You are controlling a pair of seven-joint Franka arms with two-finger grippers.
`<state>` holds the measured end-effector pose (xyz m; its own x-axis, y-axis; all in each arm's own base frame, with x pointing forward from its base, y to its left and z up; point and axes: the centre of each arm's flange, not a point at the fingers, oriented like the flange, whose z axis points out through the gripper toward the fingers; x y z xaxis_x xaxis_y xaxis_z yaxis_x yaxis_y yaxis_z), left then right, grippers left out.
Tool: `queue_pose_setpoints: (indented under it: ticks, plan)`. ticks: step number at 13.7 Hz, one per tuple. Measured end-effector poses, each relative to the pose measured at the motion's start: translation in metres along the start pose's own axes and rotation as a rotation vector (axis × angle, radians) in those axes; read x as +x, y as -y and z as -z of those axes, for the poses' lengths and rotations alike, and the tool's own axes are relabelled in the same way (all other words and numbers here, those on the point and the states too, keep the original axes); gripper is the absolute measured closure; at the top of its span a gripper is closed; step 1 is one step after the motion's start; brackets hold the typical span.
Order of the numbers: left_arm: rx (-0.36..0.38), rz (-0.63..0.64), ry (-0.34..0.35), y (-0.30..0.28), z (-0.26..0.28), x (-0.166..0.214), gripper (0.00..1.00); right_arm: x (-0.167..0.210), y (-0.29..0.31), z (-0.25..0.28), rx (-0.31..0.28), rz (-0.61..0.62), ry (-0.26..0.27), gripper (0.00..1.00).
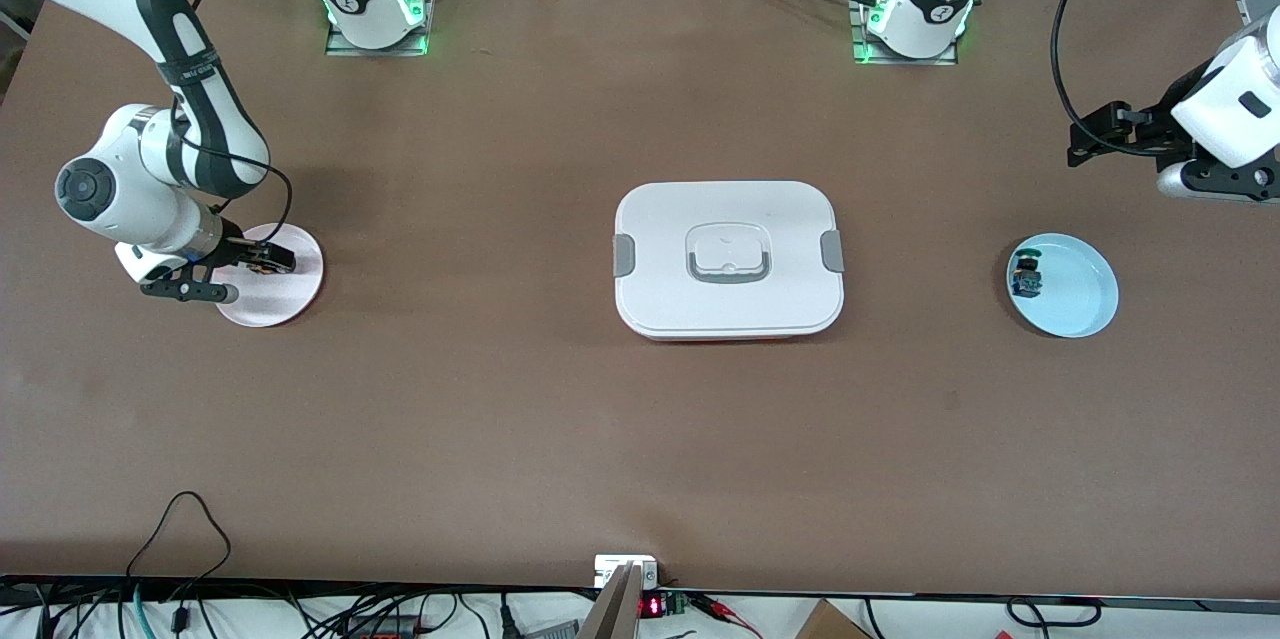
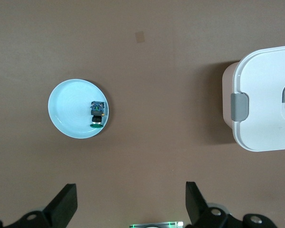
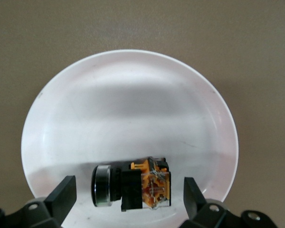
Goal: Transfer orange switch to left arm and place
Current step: 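Lower the open right gripper around the orange switch, then close the right gripper on the orange switch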
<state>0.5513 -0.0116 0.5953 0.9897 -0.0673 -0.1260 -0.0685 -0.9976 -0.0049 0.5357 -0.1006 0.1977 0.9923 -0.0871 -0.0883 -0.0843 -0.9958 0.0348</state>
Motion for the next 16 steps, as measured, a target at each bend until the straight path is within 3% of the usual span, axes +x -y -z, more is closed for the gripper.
queue_pose_setpoints:
  ticks: [8,16]
  plan:
    - [0.0,0.001,0.0,0.0,0.0,0.0,0.0,-0.011,0.001,-0.014,0.003,0.001,0.033,0.0]
    - [0.0,0.001,0.0,0.001,0.0,0.0,0.0,-0.008,0.001,-0.016,0.001,0.001,0.021,0.0]
